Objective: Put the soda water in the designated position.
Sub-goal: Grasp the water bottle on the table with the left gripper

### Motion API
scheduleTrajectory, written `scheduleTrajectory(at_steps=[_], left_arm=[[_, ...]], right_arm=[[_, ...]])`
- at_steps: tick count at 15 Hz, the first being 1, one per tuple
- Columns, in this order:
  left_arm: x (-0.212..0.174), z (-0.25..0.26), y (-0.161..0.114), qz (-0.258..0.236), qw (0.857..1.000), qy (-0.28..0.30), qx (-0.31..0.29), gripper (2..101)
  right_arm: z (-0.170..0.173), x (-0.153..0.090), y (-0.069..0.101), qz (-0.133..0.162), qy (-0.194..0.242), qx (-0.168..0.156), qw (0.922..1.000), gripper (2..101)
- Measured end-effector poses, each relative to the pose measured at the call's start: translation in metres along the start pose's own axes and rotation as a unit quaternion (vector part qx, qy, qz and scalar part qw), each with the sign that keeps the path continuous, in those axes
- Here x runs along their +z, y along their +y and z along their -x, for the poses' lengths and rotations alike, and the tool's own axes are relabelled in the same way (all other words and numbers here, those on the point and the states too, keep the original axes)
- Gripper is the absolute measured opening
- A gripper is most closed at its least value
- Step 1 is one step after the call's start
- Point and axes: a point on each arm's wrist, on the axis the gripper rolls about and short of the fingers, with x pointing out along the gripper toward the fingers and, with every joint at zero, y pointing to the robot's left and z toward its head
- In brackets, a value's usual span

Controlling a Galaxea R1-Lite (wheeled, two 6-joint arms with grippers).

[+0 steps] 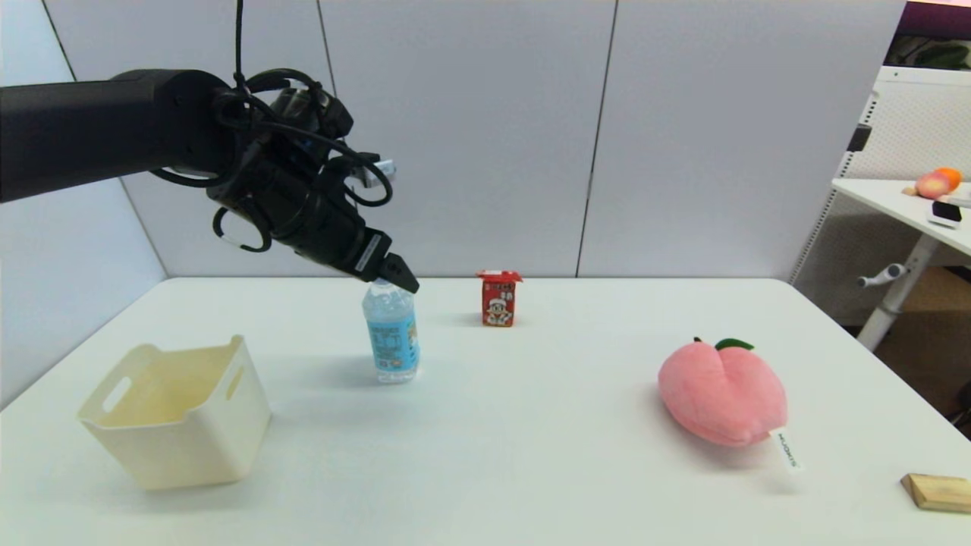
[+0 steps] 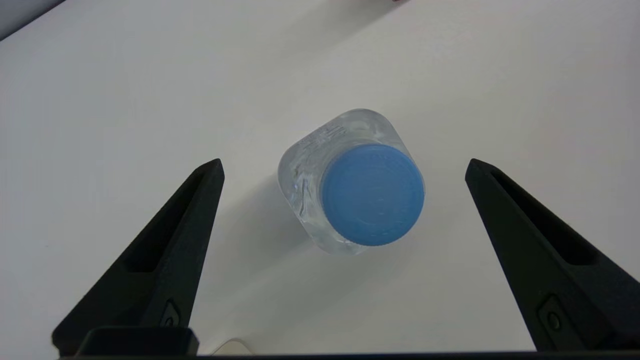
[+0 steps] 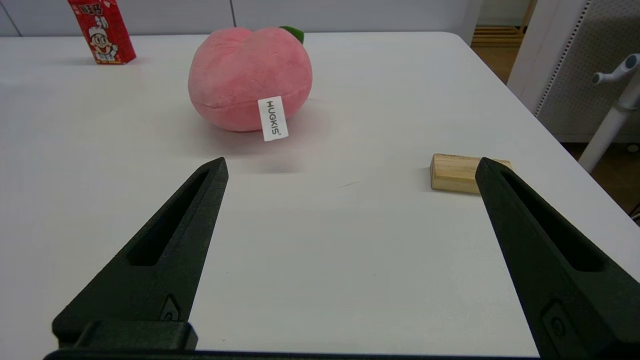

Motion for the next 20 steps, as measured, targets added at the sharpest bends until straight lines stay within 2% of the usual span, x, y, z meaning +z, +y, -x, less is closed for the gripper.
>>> scheduleTrajectory(at_steps=[8, 14, 20], left_arm=[[0.001, 0.009, -0.003, -0.002, 1.0, -0.009, 0.006, 97.8], [0.007, 0.008, -0.025, 0.049, 0.997, -0.016, 0.052, 97.8], [0.009, 0.006, -0.036, 0.066, 0.994, -0.025, 0.086, 97.8]], right_arm=[[0.0, 0.0, 0.0, 0.0, 0.0, 0.0, 1.0, 98.0], [0.0, 0.0, 0.0, 0.0, 0.0, 0.0, 1.0, 98.0], [0.0, 0.0, 0.0, 0.0, 0.0, 0.0, 1.0, 98.0]])
